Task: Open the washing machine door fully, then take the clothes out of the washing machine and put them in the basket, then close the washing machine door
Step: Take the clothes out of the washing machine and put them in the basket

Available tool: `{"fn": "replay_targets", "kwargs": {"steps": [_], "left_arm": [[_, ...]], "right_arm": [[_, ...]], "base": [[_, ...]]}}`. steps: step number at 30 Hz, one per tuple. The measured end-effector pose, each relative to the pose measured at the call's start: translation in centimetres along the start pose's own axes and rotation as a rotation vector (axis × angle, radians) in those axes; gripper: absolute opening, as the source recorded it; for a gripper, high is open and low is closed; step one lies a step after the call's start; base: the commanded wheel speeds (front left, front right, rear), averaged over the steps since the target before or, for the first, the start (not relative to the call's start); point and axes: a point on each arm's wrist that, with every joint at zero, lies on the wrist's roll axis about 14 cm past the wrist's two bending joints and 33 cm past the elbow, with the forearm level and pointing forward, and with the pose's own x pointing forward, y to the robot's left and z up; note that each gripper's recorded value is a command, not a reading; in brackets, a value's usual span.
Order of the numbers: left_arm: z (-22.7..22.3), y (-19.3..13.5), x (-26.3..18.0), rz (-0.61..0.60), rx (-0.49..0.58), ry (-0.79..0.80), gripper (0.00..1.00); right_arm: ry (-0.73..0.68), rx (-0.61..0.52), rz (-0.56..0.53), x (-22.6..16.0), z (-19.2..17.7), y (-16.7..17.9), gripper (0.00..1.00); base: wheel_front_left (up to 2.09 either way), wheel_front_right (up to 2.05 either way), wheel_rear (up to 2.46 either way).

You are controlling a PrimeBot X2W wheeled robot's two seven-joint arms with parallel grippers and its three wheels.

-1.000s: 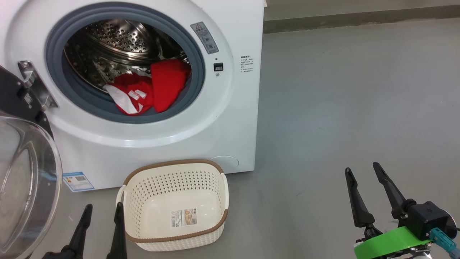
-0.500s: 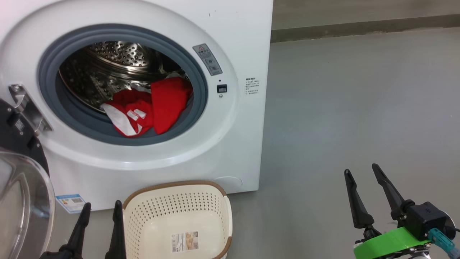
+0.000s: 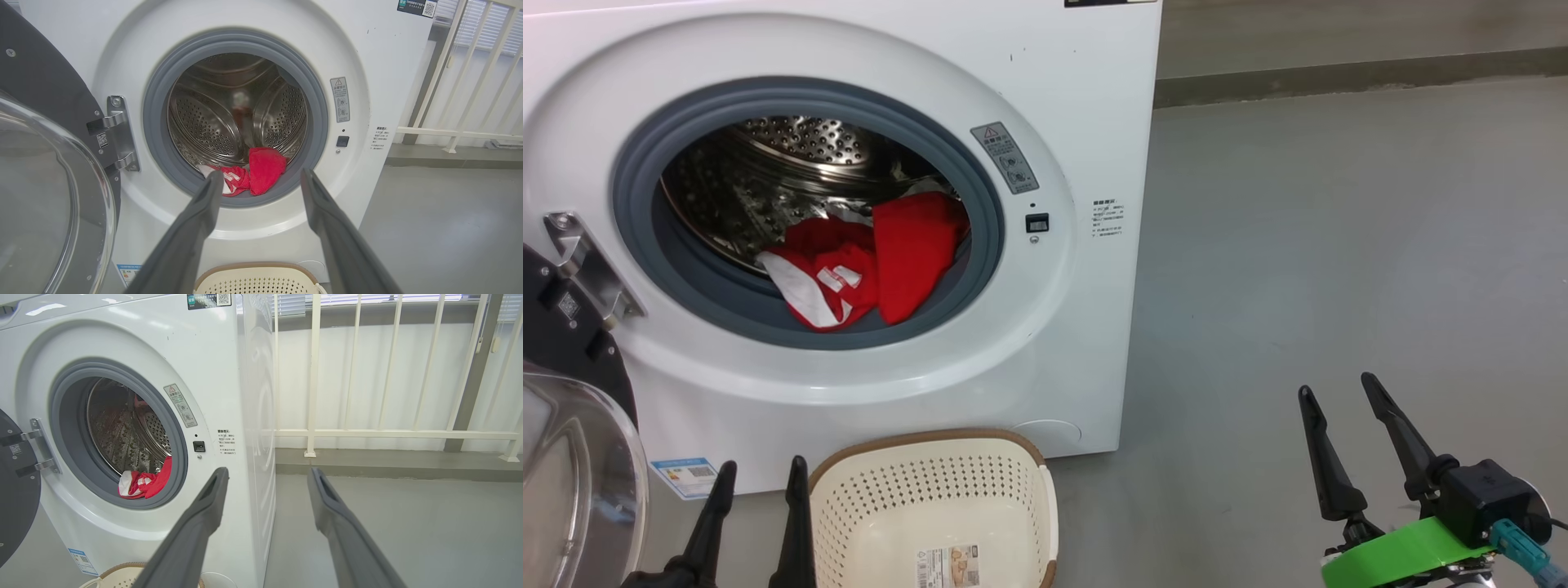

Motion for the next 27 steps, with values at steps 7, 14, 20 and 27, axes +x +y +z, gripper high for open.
{"fn": "replay_targets", "kwargs": {"steps": [7, 14, 20, 27], "left_arm": [[-0.1, 0.1, 0.0, 0.008, 0.001, 0.003, 1.0], [-0.3, 0.1, 0.0, 0.01, 0.001, 0.013, 1.0], [-0.3, 0.2, 0.1, 0.017, 0.0, 0.013, 1.0], [-1.1, 0.5, 0.2, 0.04, 0.0, 0.038, 1.0]], "right_arm": [[0.006, 0.001, 0.004, 0.1, -0.2, 0.1, 1.0], [0.012, 0.002, 0.008, 0.2, -0.4, 0.3, 1.0], [0.019, 0.003, 0.012, 0.3, -0.7, 0.4, 1.0], [0.045, 0.001, 0.014, 0.6, -1.5, 0.4, 1.0]], "base": [[0.0, 0.0, 0.0], [0.0, 0.0, 0.0], [0.0, 0.0, 0.0], [0.0, 0.0, 0.0]]}}
